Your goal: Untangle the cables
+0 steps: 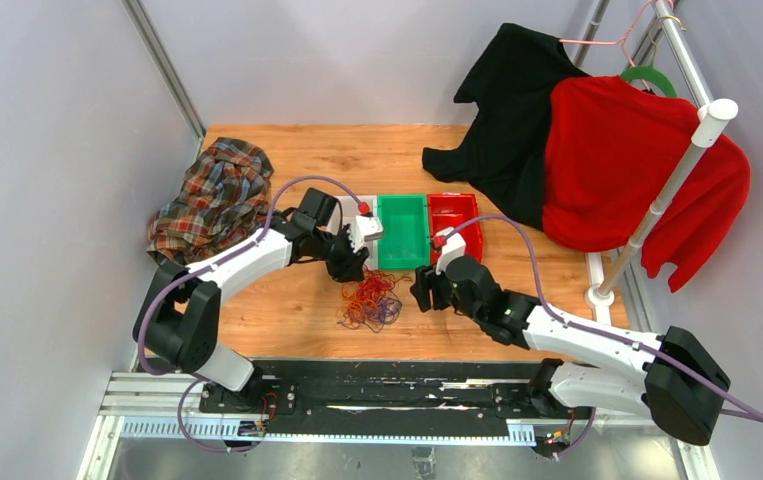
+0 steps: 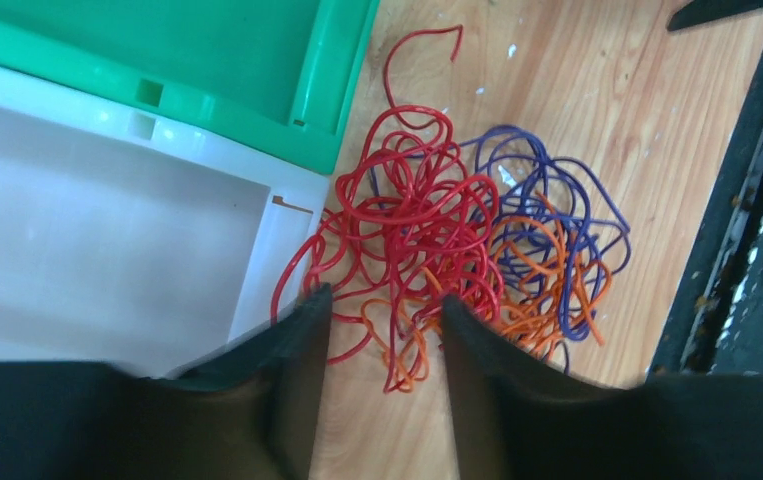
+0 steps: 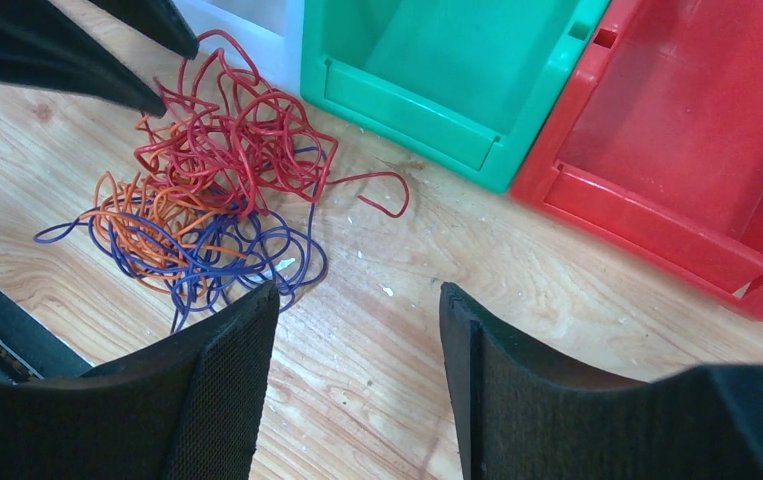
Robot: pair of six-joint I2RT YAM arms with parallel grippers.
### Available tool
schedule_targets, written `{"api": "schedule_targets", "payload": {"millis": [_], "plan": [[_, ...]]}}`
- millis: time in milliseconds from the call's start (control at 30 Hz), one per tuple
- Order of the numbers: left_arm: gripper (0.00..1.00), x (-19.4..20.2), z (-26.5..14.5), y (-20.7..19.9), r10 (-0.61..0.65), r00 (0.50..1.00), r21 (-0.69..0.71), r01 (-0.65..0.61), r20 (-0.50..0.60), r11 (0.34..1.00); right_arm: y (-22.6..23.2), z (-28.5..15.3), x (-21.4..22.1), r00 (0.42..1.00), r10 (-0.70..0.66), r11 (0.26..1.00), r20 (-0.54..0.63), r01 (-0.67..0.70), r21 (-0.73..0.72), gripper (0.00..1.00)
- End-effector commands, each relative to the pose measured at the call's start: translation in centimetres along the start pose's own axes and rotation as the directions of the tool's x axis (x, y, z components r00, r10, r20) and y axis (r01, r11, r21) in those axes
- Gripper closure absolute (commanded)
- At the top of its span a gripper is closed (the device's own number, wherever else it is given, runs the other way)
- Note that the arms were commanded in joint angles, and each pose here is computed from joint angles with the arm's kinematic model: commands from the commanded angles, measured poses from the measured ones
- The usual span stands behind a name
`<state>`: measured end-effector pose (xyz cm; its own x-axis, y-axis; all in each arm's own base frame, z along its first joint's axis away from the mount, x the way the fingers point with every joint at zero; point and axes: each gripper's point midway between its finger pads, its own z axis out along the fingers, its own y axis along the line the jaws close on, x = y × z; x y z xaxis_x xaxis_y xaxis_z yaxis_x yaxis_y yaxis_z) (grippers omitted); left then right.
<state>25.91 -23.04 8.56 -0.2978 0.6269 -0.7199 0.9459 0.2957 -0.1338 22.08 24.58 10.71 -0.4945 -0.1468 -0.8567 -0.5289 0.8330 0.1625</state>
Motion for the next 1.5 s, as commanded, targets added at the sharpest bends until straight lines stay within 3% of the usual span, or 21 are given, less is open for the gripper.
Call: {"api": "schedule_targets", "payload": {"millis": [0,67,167,400,700,900,1233,1467], "plan": [[0.73,-0.8,0.4,0.3,0.034,0.999,-0.008,-0.034,0.016,0.999,1.1,-0.3,-1.9,0.999,0.009,1.0,0.051,-0.008,-0.008,0.4],[0.9,-1.2,-0.2,0.0,0.026,1.0,-0.001,-0.026,0.009,1.0,1.4,-0.4,-2.0,0.999,0.0,1.0,0.053,0.0,-0.012,0.4],[0.99,-2.4,-2.0,-1.0,0.028,0.999,0.002,-0.028,0.023,1.0,1.9,-0.4,-2.6,0.998,-0.016,1.0,0.068,0.017,-0.017,0.37],[0.99,-6.1,-7.6,-3.7,0.025,0.996,-0.03,-0.022,0.087,0.999,4.9,-0.1,-5.7,0.986,-0.046,0.995,0.158,0.059,-0.082,0.28],[0.99,-8.1,-11.9,-6.7,-0.021,0.991,-0.03,0.025,0.136,0.999,10.4,-0.8,-10.8,0.951,-0.06,0.971,0.304,0.126,-0.202,0.27],[0.99,-10.7,-14.8,-8.8,0.009,0.982,-0.014,-0.007,0.188,1.0,11.8,-0.2,-12.6,0.936,-0.052,0.97,0.347,0.129,-0.204,0.27],[0.99,-11.7,-16.7,-11.4,0.049,0.981,0.022,-0.054,0.187,0.998,12.8,0.5,-14.3,0.923,-0.028,0.973,0.384,0.113,-0.201,0.28],[0.99,-11.2,-17.6,-10.8,0.113,0.98,-0.05,-0.106,0.162,0.993,13.9,-3.5,-13.5,0.92,-0.003,0.921,0.391,0.154,-0.357,0.26]]}}
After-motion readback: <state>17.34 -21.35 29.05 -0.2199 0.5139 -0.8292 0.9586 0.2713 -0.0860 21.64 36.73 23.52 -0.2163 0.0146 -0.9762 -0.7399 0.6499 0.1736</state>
